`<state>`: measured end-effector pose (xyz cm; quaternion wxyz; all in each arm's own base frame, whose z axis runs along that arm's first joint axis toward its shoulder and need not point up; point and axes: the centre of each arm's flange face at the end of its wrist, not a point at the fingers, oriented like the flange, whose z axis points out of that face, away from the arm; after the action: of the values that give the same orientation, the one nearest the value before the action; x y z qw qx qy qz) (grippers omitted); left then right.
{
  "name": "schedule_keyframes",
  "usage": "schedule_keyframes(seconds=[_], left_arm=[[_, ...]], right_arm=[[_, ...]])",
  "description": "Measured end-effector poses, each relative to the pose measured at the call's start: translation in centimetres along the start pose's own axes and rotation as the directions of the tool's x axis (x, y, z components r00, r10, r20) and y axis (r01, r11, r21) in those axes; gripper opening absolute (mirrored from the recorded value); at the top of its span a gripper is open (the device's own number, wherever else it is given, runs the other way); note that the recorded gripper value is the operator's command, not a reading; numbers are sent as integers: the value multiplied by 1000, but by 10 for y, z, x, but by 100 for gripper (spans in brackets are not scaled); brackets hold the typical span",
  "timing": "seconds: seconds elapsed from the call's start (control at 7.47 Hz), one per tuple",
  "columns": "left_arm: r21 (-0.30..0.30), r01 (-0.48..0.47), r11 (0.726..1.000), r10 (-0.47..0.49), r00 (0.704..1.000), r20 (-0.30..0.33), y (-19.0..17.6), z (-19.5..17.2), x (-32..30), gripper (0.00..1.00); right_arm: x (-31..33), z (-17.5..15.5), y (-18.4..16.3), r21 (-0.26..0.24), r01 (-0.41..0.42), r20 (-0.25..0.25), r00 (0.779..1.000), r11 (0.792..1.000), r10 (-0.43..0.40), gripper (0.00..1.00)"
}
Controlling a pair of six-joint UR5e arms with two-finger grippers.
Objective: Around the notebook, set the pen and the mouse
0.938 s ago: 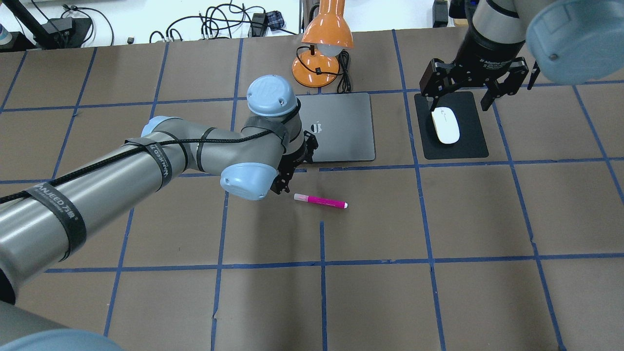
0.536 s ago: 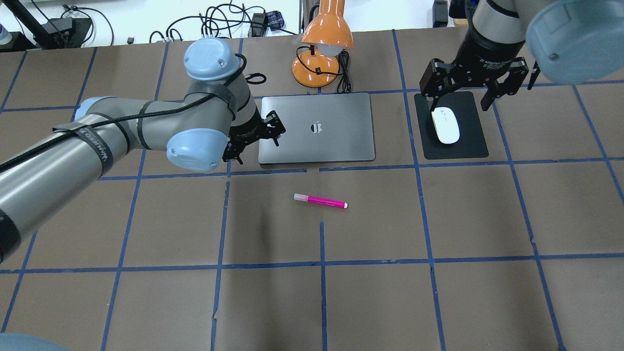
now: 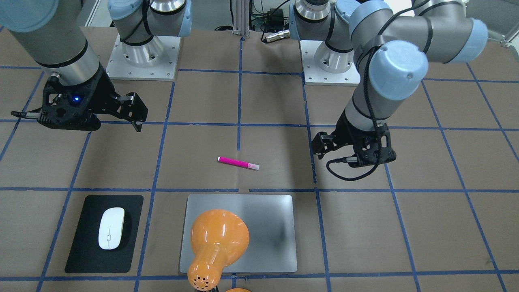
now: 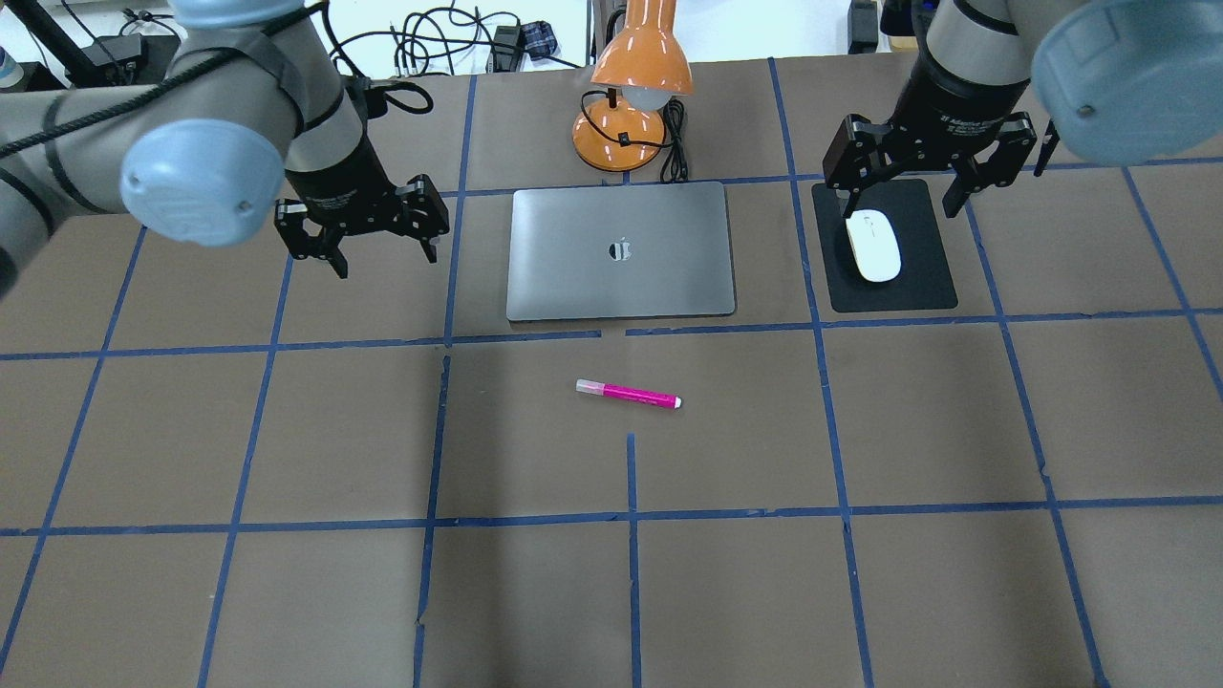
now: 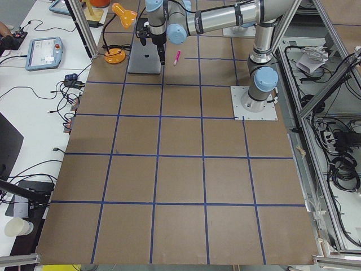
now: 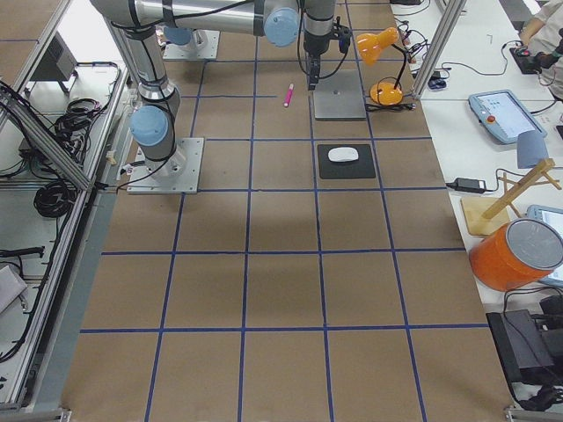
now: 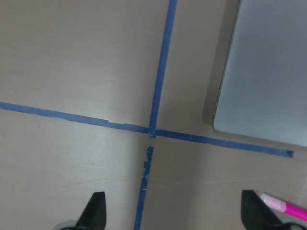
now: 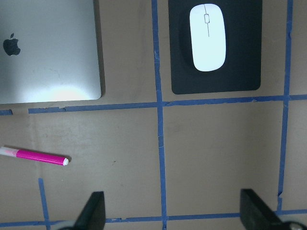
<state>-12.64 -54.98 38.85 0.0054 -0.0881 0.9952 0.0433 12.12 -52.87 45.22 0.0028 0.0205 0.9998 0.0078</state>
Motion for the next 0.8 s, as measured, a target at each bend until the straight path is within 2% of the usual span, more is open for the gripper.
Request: schedule_keyframes(seconds=[0.13, 0.4, 0.54, 0.8], left_arm=[[-28, 11, 1000, -11, 1000, -1, 7, -30, -14, 100], [-30, -72, 997, 72, 997, -2, 24, -72, -30, 100], [-23, -116, 993, 116, 993, -3, 30, -81, -35, 100], [-20, -140, 990, 140, 990, -8, 43, -83, -40, 100]], right_arm=[[0, -1, 0, 2, -2, 1, 1000, 1000, 2, 100], [-3, -3, 1, 6, -2, 7, 1000, 1000, 2, 100], [-3, -4, 2, 7, -1, 9, 1000, 1000, 1, 100], [-4, -4, 2, 8, 6, 5, 1000, 1000, -6, 100]])
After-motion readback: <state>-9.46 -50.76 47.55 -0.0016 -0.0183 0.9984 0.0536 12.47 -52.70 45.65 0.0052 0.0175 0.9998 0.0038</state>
